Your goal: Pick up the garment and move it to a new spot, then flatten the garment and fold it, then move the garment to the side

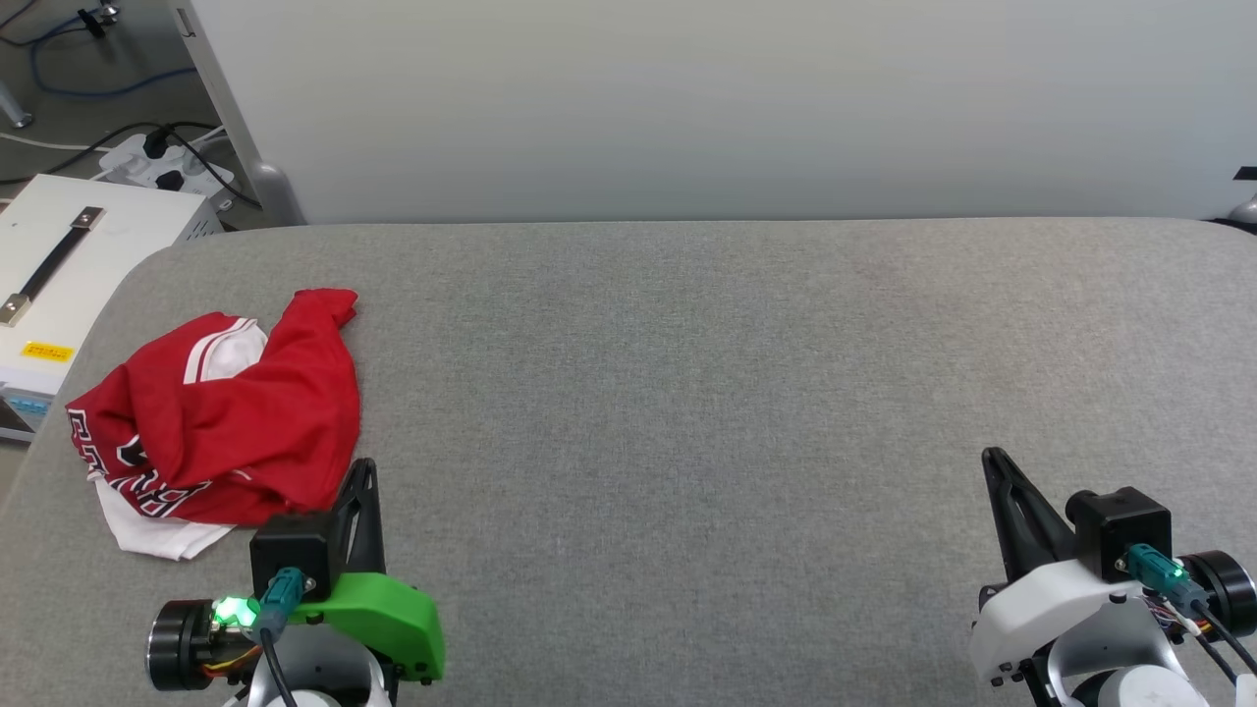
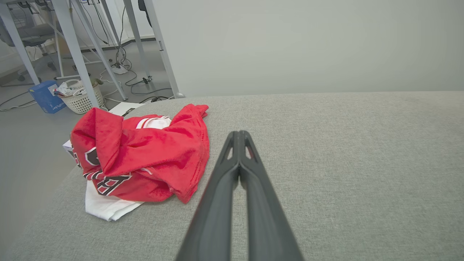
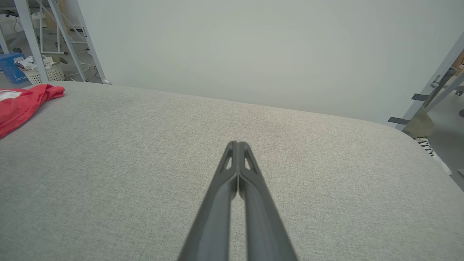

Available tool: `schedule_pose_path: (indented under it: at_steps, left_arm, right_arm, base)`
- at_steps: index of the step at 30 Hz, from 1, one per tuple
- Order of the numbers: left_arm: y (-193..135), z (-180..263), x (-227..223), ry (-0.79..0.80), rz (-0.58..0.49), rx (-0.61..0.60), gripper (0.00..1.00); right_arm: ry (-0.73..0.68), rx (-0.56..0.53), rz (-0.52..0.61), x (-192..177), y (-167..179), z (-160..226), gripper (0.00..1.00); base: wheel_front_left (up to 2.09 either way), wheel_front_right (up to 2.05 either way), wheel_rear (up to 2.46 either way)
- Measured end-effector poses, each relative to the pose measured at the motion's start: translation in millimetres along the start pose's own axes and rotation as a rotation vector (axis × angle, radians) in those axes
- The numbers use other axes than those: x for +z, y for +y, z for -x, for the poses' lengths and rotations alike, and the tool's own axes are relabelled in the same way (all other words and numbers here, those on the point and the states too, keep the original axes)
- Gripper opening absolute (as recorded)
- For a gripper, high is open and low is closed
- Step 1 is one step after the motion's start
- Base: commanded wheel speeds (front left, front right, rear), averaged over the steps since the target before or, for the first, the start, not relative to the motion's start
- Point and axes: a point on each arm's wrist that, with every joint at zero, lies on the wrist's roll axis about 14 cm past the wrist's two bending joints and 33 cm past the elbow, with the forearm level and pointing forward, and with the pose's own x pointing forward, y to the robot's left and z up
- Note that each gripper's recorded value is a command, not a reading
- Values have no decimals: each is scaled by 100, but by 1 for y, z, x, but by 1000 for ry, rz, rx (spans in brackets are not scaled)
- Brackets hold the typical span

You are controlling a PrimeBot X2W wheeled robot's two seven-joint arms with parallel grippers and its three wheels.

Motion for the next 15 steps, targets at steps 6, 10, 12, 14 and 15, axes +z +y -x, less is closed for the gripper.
schedule_pose_path:
  at_steps: [6, 10, 12, 14, 15]
  left_arm:
    - [0, 0, 0, 0, 0, 0, 0]
    - [0, 0, 0, 0, 0, 0, 0]
    - [0, 0, 0, 0, 0, 0, 0]
    - [0, 0, 0, 0, 0, 0, 0]
    - [0, 0, 0, 0, 0, 0, 0]
  right_arm:
    - [0, 0, 0, 0, 0, 0, 0]
    - [0, 0, 0, 0, 0, 0, 0]
    - [0, 0, 0, 0, 0, 0, 0]
    - [0, 0, 0, 0, 0, 0, 0]
    - [0, 0, 0, 0, 0, 0, 0]
  base:
    - [0, 0, 0]
    - [0, 0, 0]
    - [0, 0, 0]
    - [0, 0, 0]
    - [0, 0, 0]
